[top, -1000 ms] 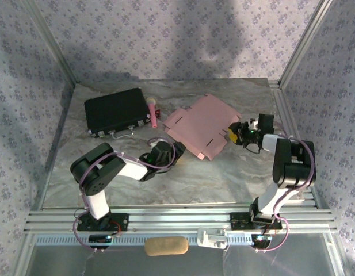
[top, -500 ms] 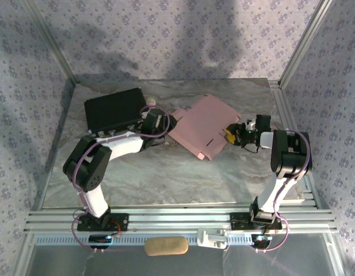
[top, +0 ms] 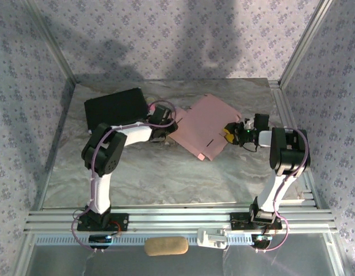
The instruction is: Fold the paper box
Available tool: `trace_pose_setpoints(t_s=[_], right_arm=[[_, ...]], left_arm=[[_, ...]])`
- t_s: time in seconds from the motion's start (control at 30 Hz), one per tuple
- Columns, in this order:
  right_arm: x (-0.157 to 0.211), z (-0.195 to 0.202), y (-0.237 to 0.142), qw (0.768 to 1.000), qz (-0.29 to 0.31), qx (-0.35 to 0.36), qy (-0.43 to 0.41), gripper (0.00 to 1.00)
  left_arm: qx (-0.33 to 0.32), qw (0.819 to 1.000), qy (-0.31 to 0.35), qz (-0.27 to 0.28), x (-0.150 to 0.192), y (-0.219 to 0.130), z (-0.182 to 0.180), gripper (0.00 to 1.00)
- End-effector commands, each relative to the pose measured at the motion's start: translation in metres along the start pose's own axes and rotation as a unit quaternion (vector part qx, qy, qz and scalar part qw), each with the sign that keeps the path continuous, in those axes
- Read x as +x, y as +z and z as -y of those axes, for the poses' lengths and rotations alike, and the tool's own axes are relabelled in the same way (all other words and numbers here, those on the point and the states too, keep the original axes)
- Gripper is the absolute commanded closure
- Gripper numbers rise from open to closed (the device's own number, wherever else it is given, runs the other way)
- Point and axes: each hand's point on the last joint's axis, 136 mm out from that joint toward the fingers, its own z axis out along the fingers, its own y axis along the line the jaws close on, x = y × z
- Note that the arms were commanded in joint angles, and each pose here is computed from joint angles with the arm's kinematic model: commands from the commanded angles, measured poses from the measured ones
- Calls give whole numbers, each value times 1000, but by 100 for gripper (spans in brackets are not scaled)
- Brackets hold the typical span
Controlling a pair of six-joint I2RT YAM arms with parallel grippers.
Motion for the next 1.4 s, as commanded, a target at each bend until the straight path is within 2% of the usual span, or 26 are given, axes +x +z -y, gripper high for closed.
trace_pose_setpoints(t_s=[0.0,0.17,0.23,0.43,0.5,0.6,0.73,0.9,1.0,1.2,1.37], right_arm=[[-1,-15,5,999,-11,-25,-25,57],[0,-30,10,998,-15,-49,-36,60],[0,-32,10,998,-13,-50,-35,65],[-3,-35,5,999,4,-46,-27,92],[-5,-39,1,999,10,-47,-21,100],[-7,-53,-10,998,22,-64,-3,100],[-10,-74,-30,996,30,-77,28,100],[-10,-98,-48,991,22,-102,78,100],[-7,-105,-56,989,18,-109,98,100],[1,-103,-63,987,12,-109,121,100],[7,-96,-64,986,8,-104,129,100]], left_arm=[[0,1000,12,-18,7,4,1,57],[4,1000,7,-21,10,6,-1,57],[6,1000,6,-21,10,5,0,57],[16,1000,7,-11,6,-6,6,56],[31,999,4,7,-1,-23,14,52],[66,997,-15,36,-8,-61,30,38],[127,988,-86,31,7,-87,36,30],[210,959,-188,9,29,-82,44,24],[250,943,-221,14,27,-78,57,22],[295,915,-272,50,8,-71,70,17],[308,906,-284,62,-2,-64,79,18]])
